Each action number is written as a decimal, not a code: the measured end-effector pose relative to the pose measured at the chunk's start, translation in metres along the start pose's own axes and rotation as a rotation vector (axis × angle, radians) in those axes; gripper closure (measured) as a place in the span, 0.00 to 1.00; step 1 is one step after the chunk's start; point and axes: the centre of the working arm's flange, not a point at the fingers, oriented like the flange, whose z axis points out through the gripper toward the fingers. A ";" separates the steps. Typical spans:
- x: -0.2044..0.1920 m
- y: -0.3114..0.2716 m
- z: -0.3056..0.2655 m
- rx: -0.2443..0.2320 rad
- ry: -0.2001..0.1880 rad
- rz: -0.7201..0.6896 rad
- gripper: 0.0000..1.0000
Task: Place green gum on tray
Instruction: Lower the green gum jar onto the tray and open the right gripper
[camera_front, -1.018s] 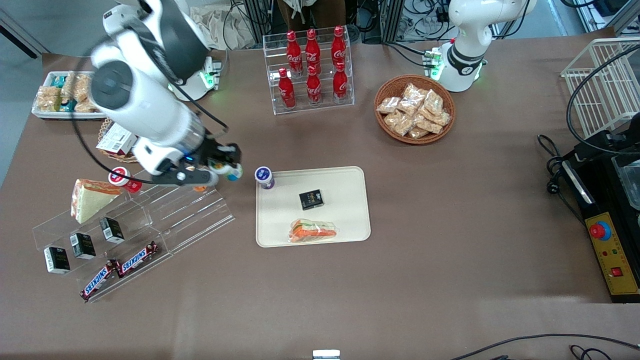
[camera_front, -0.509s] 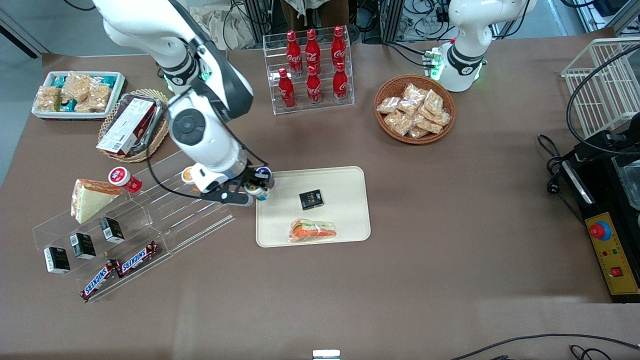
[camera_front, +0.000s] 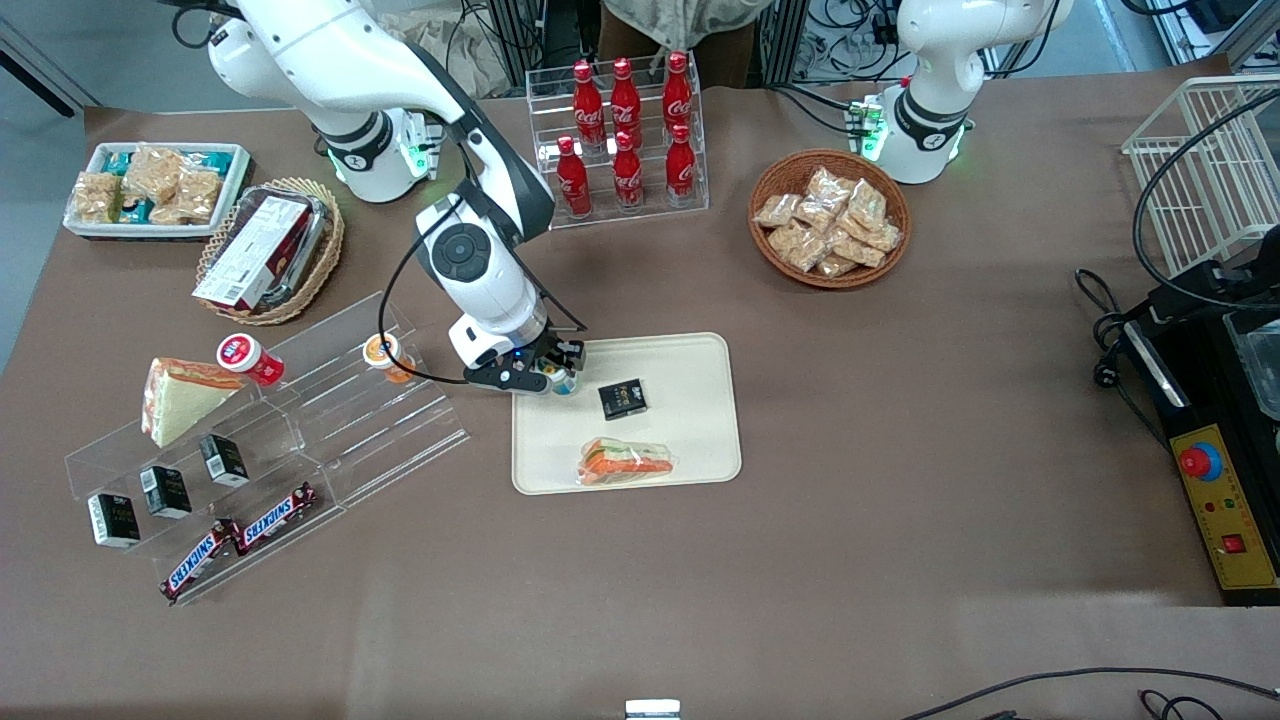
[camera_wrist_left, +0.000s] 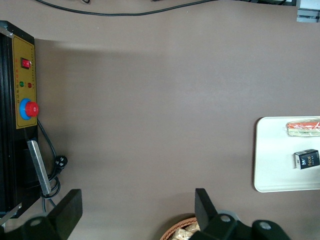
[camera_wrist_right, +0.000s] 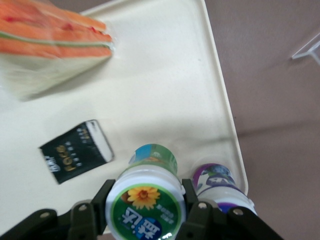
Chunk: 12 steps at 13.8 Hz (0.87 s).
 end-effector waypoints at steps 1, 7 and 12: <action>-0.003 0.002 0.009 -0.005 -0.002 0.003 0.41; -0.002 0.002 0.009 0.000 0.005 0.014 0.14; -0.001 0.002 0.008 0.001 0.007 0.034 0.00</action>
